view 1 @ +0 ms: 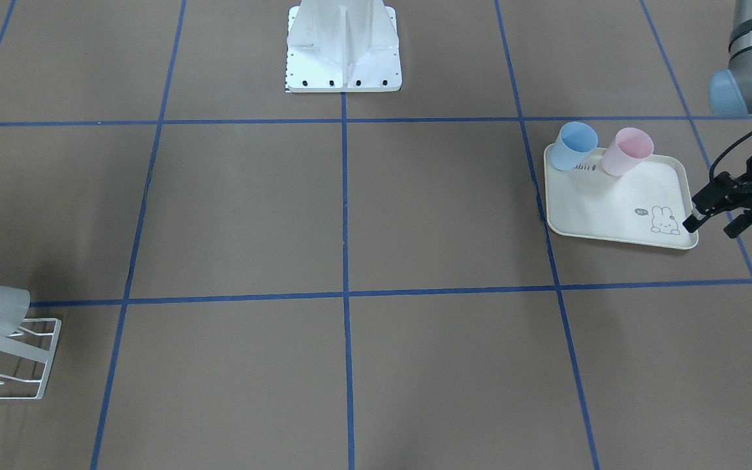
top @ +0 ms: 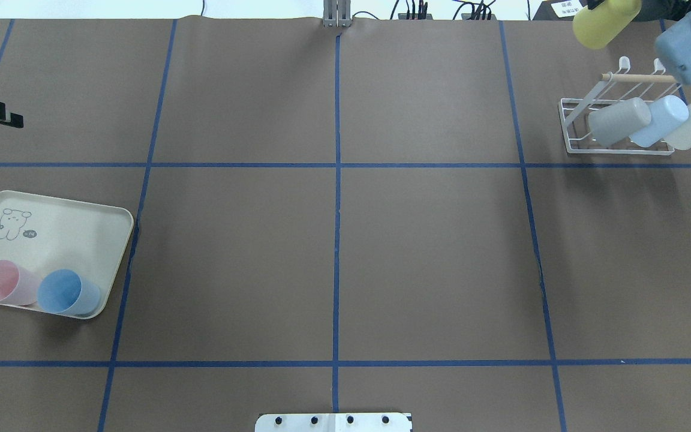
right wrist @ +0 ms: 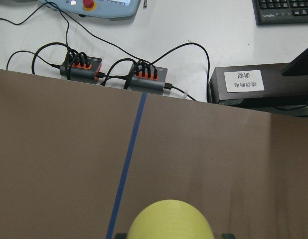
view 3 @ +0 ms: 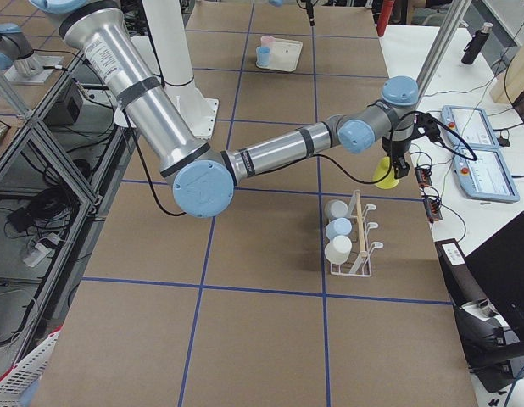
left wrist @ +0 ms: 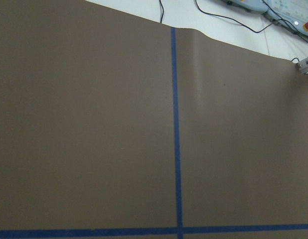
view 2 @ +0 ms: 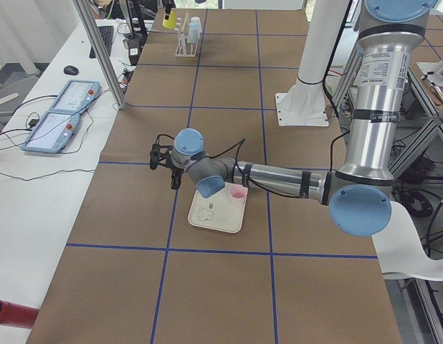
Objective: Transfer IKEA cup to right arm and place on rack
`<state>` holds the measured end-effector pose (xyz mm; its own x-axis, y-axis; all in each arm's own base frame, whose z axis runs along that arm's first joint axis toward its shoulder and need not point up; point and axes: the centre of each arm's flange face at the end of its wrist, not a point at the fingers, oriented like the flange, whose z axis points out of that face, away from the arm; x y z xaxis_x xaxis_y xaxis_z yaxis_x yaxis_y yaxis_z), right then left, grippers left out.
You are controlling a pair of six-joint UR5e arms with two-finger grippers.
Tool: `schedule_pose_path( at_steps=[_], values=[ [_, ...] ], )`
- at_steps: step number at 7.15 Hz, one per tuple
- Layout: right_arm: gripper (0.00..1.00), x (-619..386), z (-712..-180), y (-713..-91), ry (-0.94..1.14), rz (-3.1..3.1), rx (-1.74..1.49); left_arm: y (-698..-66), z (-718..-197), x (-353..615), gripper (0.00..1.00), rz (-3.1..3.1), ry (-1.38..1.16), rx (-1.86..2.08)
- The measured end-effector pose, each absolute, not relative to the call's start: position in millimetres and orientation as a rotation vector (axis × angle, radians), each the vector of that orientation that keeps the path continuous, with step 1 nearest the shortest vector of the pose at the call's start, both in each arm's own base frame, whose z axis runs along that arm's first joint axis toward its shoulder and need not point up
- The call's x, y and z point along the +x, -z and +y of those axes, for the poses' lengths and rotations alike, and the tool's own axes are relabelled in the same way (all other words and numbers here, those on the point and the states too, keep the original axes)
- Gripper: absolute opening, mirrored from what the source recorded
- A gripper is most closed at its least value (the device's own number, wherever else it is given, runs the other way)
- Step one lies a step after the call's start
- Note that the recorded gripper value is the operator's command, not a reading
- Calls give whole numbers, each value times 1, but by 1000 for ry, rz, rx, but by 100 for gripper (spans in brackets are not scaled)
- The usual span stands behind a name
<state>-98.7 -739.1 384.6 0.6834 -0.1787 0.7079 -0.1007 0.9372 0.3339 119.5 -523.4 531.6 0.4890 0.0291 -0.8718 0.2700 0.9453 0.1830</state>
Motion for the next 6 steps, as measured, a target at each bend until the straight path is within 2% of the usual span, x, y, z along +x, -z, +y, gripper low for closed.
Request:
schedule_pose_path(
  at_steps=[6],
  values=[
    [19, -104, -745, -449, 91, -796, 277, -530, -507, 113, 100, 1053, 145, 324]
  ],
)
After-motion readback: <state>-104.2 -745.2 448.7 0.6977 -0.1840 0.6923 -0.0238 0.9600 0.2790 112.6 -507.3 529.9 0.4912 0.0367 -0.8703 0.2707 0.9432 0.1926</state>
